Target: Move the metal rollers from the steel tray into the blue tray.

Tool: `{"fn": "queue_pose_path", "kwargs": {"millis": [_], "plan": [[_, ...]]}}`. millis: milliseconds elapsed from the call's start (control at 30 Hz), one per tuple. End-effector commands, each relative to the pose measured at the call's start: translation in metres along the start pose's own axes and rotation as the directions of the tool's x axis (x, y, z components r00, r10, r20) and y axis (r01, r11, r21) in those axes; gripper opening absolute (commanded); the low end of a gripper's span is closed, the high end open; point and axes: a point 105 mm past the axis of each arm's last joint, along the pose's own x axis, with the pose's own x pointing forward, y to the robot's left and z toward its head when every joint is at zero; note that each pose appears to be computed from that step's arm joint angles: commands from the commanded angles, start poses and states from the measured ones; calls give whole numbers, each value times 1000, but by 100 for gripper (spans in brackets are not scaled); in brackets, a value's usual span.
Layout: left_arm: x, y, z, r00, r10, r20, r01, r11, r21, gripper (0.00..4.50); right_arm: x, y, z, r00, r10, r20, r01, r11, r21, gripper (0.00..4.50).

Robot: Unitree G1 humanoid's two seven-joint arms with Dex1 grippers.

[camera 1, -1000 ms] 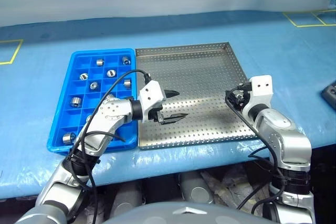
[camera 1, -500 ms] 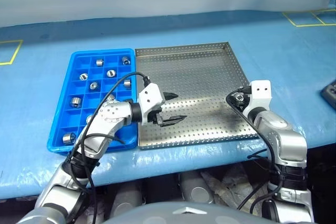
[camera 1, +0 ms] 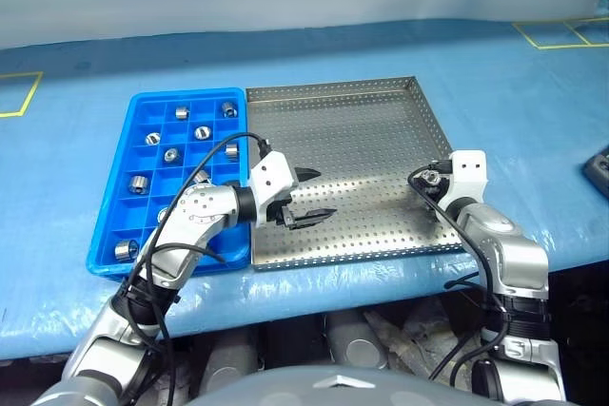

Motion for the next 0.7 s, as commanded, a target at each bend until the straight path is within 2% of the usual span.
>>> {"fn": "queue_pose_path", "kwargs": {"millis": [33,167,300,467,600,700], "plan": [[-3,-1,14,999,5,38,-7,999,50,386,-1,3,18,997,14,73,-13,1000,-9,170],[-6,-1,13,999,17,40,-18,999,44,386,-3,13,28,993,51,109,-47,998,-37,170],[-23,-1,11,997,69,19,-70,997,44,386,-13,54,52,953,240,184,-220,967,-127,170],[-63,-5,5,985,164,-46,-162,985,53,386,-29,118,75,816,536,217,-461,829,-317,170],[-87,-3,10,963,262,-61,-257,964,72,386,-35,147,82,727,661,188,-562,729,-390,170],[-119,2,20,911,408,-55,-402,911,98,386,-42,182,87,599,787,145,-675,594,-437,170]]}}
